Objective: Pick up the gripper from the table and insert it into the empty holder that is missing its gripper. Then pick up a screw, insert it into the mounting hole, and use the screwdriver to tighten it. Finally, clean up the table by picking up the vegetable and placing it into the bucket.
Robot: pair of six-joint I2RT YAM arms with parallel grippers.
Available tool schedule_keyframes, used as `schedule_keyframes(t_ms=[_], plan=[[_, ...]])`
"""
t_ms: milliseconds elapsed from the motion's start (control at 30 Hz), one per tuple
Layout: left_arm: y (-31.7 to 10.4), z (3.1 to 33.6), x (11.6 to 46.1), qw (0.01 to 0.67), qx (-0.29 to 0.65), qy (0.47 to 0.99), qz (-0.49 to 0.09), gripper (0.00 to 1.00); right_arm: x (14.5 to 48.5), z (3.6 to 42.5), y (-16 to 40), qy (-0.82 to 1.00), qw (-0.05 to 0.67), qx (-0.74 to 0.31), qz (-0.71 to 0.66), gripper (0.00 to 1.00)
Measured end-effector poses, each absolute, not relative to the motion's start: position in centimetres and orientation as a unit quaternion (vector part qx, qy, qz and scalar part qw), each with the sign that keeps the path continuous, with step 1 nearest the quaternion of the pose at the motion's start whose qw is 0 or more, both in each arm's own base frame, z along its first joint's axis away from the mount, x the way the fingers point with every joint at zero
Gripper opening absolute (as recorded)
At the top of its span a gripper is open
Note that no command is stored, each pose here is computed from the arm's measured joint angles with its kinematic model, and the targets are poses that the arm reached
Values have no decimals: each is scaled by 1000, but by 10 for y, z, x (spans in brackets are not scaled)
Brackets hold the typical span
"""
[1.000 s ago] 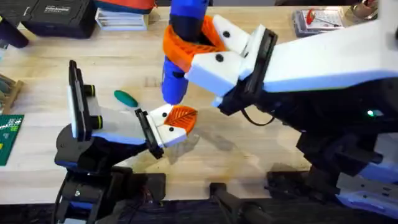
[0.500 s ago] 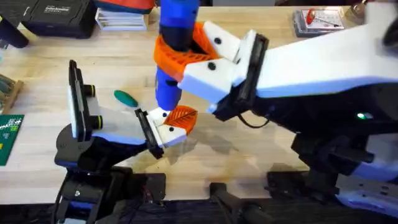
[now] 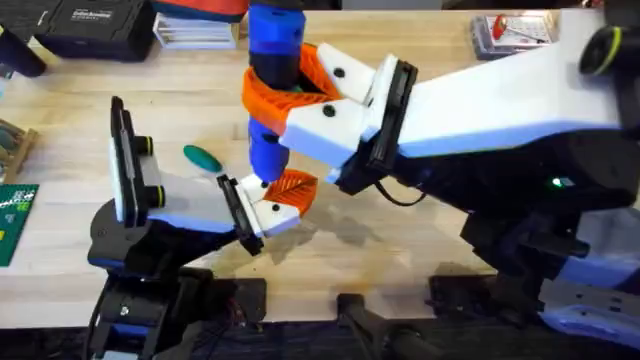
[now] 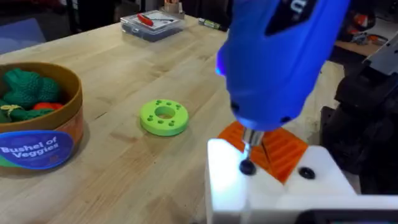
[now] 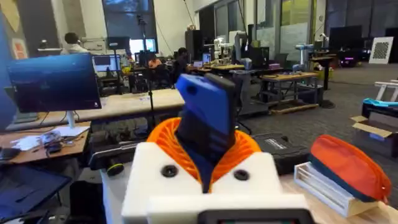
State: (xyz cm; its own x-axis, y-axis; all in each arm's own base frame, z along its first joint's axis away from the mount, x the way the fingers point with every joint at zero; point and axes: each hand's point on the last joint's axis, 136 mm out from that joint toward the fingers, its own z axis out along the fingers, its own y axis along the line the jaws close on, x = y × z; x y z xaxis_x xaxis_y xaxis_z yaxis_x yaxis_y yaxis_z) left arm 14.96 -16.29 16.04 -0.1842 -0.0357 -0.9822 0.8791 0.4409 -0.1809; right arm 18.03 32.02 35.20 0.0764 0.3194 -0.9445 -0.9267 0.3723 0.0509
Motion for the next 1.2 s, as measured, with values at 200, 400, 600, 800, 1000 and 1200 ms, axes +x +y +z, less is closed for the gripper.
schedule_keyframes(t_ms=[200,400,600,800,1000,1200], plan=[[-163,160,150,549,326,647,-416,4,179,358,319,483,672,-305,471,24],[-163,160,150,549,326,647,-416,4,179,358,318,484,670,-301,476,24],[-163,160,150,549,326,647,-416,4,181,354,321,492,663,-300,478,24],[-163,160,150,549,326,647,-416,4,184,348,325,498,658,-301,477,24],[-163,160,150,549,326,647,-416,4,184,348,325,498,658,-301,477,24],[-163,160,150,549,326,647,-416,4,184,348,325,499,658,-301,477,24]])
